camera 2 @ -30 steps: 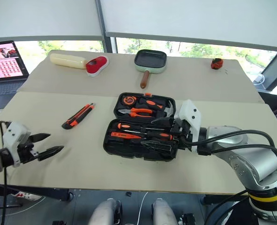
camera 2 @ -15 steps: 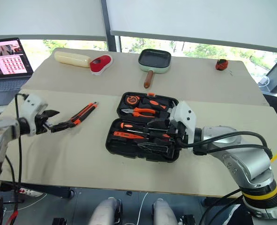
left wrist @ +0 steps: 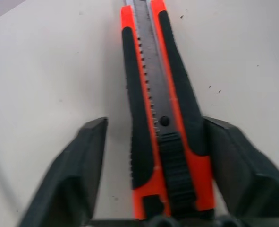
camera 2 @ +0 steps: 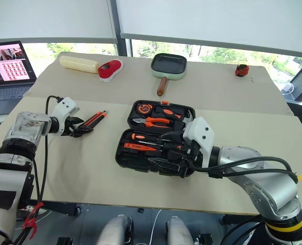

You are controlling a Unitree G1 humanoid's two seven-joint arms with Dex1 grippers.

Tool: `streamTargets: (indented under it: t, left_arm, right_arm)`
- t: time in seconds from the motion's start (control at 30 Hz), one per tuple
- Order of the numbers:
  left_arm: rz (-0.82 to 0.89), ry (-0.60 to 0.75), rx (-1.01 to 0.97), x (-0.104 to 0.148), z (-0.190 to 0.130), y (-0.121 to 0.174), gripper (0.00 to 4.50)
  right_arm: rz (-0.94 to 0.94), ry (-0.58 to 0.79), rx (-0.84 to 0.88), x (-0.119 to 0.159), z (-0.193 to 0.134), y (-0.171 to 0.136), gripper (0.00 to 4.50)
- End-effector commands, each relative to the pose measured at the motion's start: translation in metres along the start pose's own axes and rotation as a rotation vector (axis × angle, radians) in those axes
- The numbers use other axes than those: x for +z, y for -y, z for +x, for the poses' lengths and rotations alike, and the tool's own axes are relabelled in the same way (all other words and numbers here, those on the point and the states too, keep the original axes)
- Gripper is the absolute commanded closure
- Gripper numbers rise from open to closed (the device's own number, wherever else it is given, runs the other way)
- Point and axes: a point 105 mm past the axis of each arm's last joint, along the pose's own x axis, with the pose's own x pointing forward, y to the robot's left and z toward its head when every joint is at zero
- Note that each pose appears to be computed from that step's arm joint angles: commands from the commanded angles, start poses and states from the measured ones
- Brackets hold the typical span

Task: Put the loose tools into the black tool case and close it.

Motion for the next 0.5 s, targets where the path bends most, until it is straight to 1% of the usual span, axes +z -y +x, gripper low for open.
streamTargets:
  t: [0.03,0.1,0.13,0.2,0.23,0.27,0.37,0.43,0.5]
  left_arm:
    - [0.027,0.140,-0.055,0.024,-0.011,0.002,2.77]
    - [0.030,0.361,-0.220,0.071,-0.031,0.022,2.78]
    - [0.034,0.418,-0.278,0.084,-0.038,0.030,2.78]
    - [0.243,0.439,-0.370,0.100,-0.047,0.058,2.78]
    - [0.333,0.428,-0.408,0.102,-0.048,0.072,2.78]
    - [0.386,0.420,-0.433,0.103,-0.048,0.081,2.78]
    - [0.634,0.304,-0.656,0.084,-0.045,0.130,2.78]
    - [0.742,0.253,-0.723,0.075,-0.040,0.146,2.78]
    - [0.795,0.229,-0.762,0.072,-0.036,0.155,2.78]
  right_arm:
    - [-0.039,0.010,-0.032,0.006,-0.007,0.002,0.00]
    - [-0.035,0.000,-0.041,0.004,-0.011,0.003,0.00]
    - [-0.033,-0.003,-0.043,0.004,-0.012,0.003,0.00]
    - [-0.021,-0.018,-0.048,0.000,-0.018,0.003,0.00]
    - [-0.015,-0.028,-0.050,-0.002,-0.021,0.002,0.00]
    - [-0.012,-0.034,-0.051,-0.004,-0.023,0.002,0.00]
    - [0.004,-0.114,-0.062,-0.020,-0.038,-0.002,0.00]
    - [0.023,-0.121,-0.076,-0.024,-0.043,-0.003,0.00]
    - [0.035,-0.116,-0.088,-0.024,-0.045,-0.004,0.00]
